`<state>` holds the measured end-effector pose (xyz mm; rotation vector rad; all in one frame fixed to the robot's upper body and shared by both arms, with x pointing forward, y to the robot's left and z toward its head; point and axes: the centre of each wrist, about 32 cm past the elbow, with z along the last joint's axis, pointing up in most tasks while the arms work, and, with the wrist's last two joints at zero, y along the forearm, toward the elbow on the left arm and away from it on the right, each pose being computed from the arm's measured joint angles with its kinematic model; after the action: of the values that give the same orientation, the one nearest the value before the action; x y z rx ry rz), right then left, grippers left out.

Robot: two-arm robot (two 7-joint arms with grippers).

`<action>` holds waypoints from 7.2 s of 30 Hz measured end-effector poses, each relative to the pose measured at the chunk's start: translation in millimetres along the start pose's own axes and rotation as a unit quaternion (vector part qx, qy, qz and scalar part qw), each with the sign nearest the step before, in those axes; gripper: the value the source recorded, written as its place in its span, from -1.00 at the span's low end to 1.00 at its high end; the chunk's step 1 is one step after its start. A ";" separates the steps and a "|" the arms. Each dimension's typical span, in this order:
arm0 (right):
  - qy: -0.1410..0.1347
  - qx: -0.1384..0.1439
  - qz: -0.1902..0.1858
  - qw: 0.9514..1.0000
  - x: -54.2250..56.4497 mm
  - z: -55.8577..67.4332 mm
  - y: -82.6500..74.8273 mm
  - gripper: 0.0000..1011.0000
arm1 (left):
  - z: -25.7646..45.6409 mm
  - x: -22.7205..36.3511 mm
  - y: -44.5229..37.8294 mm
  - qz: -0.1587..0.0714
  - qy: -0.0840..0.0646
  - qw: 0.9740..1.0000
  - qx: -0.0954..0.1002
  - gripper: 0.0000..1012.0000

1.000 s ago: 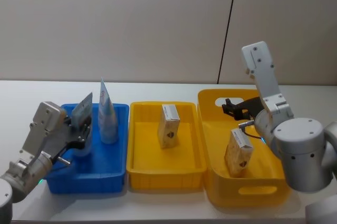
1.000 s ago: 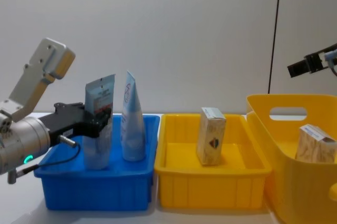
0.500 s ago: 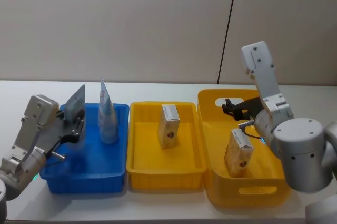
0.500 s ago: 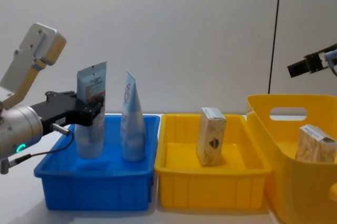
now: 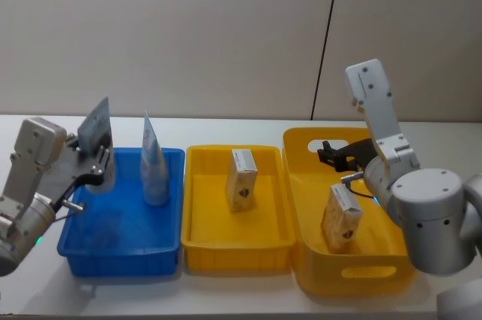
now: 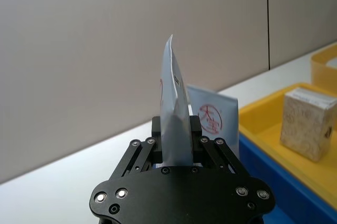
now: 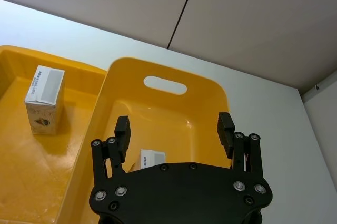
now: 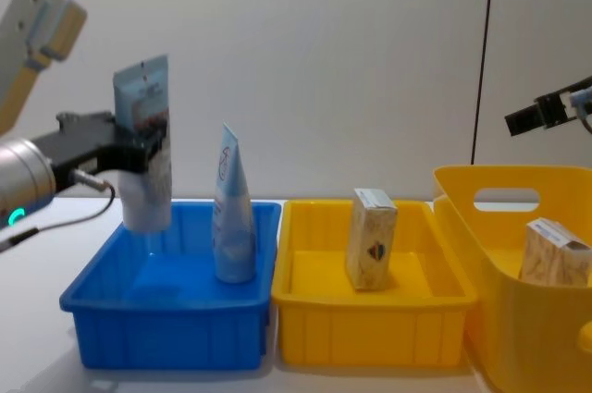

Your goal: Bimanual collaborative sorting of washing and personal care products

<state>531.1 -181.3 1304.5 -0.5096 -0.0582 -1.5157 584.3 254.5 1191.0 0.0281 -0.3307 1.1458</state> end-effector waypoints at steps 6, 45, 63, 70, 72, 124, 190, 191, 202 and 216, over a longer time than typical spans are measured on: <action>0.000 0.000 0.000 1.000 0.0 0.0 0.0 0.99 | 21.5 6.7 -1.2 0.007 -0.011 0.999 -0.037 -0.49; -0.050 0.147 0.051 0.987 -16.7 11.1 5.3 0.98 | 102.0 8.5 -50.5 -0.081 -0.022 0.968 -0.236 -0.49; -0.044 0.185 0.084 0.978 -17.4 2.8 4.6 0.99 | 96.8 -6.8 -61.8 -0.123 0.005 0.962 -0.243 -0.49; -0.043 0.199 0.094 0.975 -18.3 -2.3 2.4 0.98 | 95.6 -9.8 -63.1 -0.131 0.010 0.961 -0.243 -0.49; -0.044 0.201 0.098 0.974 -18.3 -3.1 1.5 0.99 | 95.3 -10.3 -63.5 -0.133 0.012 0.961 -0.242 -0.49; -0.106 0.237 0.167 0.951 -28.0 11.1 3.2 0.98 | 95.5 -19.4 -78.2 -0.193 0.024 0.956 -0.219 -0.49; -0.124 0.235 0.170 0.949 -62.4 33.4 43.6 0.79 | 98.3 -28.0 -68.2 -0.213 0.024 0.956 -0.202 -0.49; -0.124 0.235 0.170 0.949 -62.6 33.5 43.7 0.74 | 98.3 -28.0 -68.2 -0.213 0.024 0.956 -0.202 -0.49; -0.122 0.236 0.169 0.949 -63.5 34.6 44.6 0.24 | 98.4 -28.5 -68.0 -0.213 0.024 0.956 -0.201 -0.49; -0.121 0.236 0.169 0.949 -63.7 35.1 45.0 0.24 | 98.1 -28.6 -67.8 -0.213 0.024 0.956 -0.200 -0.49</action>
<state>579.1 -110.6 1301.1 -0.2946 -0.4907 -1.0489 610.7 182.2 1286.4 -0.2729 -0.4831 0.6355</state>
